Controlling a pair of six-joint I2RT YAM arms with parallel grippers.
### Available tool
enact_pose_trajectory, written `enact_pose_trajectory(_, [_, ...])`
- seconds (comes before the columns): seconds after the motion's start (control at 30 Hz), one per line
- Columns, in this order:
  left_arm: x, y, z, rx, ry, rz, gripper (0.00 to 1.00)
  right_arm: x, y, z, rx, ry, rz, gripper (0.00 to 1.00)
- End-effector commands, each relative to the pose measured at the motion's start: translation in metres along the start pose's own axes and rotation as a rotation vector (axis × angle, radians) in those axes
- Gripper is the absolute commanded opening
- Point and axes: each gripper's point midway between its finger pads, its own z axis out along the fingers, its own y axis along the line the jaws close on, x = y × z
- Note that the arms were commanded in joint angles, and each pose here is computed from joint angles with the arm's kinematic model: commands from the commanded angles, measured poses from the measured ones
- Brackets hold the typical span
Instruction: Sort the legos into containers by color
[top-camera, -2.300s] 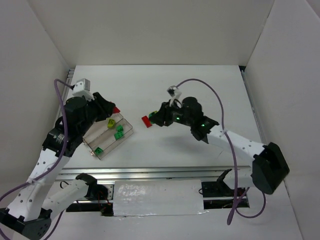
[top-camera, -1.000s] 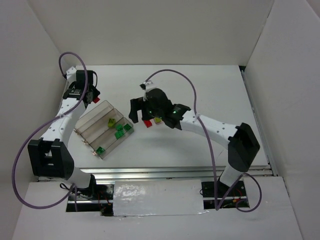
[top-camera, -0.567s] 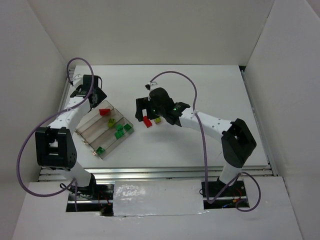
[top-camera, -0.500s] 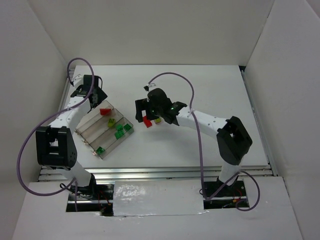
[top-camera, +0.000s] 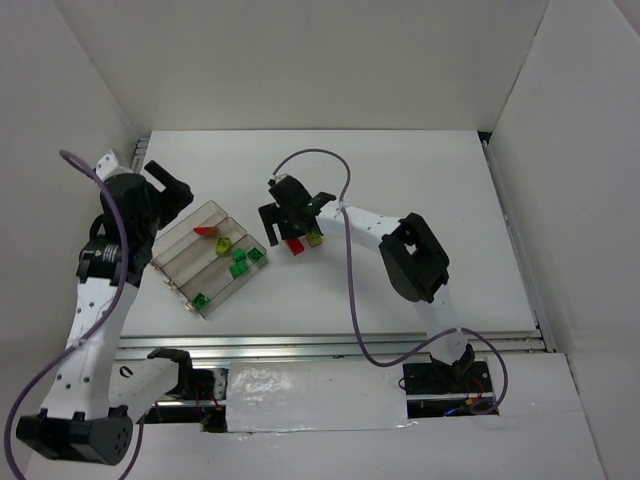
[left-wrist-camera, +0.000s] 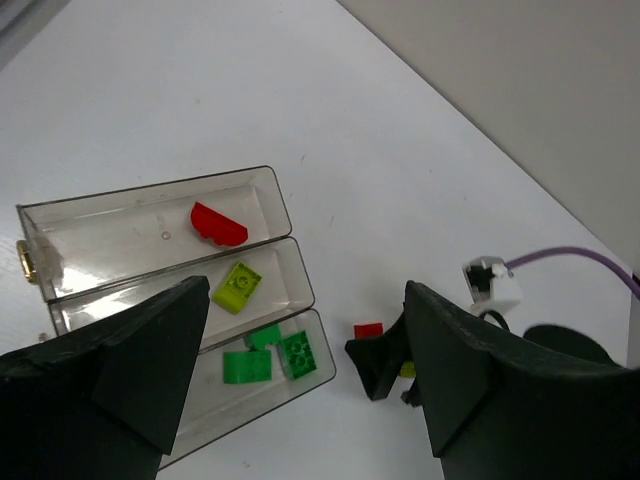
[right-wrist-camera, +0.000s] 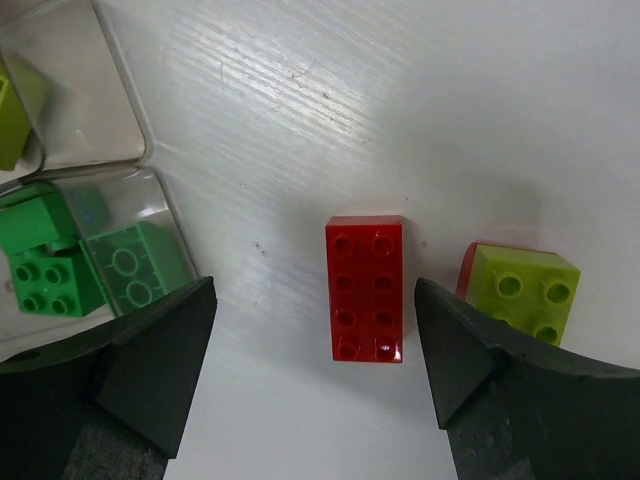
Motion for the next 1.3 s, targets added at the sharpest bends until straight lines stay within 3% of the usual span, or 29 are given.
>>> enact_pose_trajectory(0.0, [0.022,0.018,-0.019,-0.005,0.083,0.133,0.91,-0.001,-0.011,0.007,0.052,0.021,-0.03,0.87])
enact_pose_trajectory(0.13, [0.017,0.031,-0.044,0.002,0.043,0.203,0.92,0.017,-0.018,0.025,0.079,0.064,-0.034,0.84])
enact_pose_trajectory(0.17, [0.016,0.036,-0.052,0.002,0.026,0.22,0.92,0.021,-0.02,0.029,0.088,0.074,-0.032,0.74])
enact_pose_trajectory(0.23, [0.014,0.039,-0.062,0.02,0.0,0.235,0.92,0.023,-0.021,0.031,0.09,0.08,-0.03,0.69])
enact_pose_trajectory(0.3, [0.019,0.046,-0.062,0.01,-0.001,0.257,0.93,0.026,-0.017,0.03,0.08,0.091,-0.032,0.53])
enact_pose_trajectory(0.37, [0.023,0.054,-0.062,-0.004,-0.008,0.272,0.93,0.023,-0.015,0.027,0.079,0.085,-0.031,0.45])
enact_pose_trajectory(0.4, [0.024,0.057,-0.062,-0.011,-0.012,0.272,0.93,0.02,-0.014,0.022,0.073,0.082,-0.032,0.32])
enact_pose_trajectory(0.43, [0.03,0.062,-0.059,-0.026,-0.003,0.278,0.93,0.019,-0.014,0.02,0.081,0.076,-0.031,0.04])
enact_pose_trajectory(0.47, [0.032,0.064,-0.057,-0.031,-0.001,0.279,0.94,0.013,-0.014,0.016,0.092,0.052,-0.022,0.0])
enact_pose_trajectory(0.67, [0.037,0.063,-0.054,-0.017,0.012,0.281,0.92,-0.051,0.005,-0.053,0.051,-0.134,0.001,0.0])
enact_pose_trajectory(0.83, [0.035,0.063,-0.055,-0.019,0.004,0.273,0.93,-0.081,0.083,-0.081,-0.288,-0.198,-0.039,0.0])
enact_pose_trajectory(0.97, [0.034,0.064,-0.058,-0.015,-0.008,0.268,0.93,-0.096,0.134,-0.073,-0.496,-0.24,-0.021,0.0])
enact_pose_trajectory(1.03, [0.032,0.065,-0.059,-0.02,-0.02,0.262,0.92,-0.122,0.15,-0.078,-0.56,-0.321,0.018,0.03])
enact_pose_trajectory(1.27, [0.025,0.067,-0.064,-0.02,-0.051,0.245,0.93,-0.167,0.182,-0.059,-0.693,-0.462,0.332,0.06])
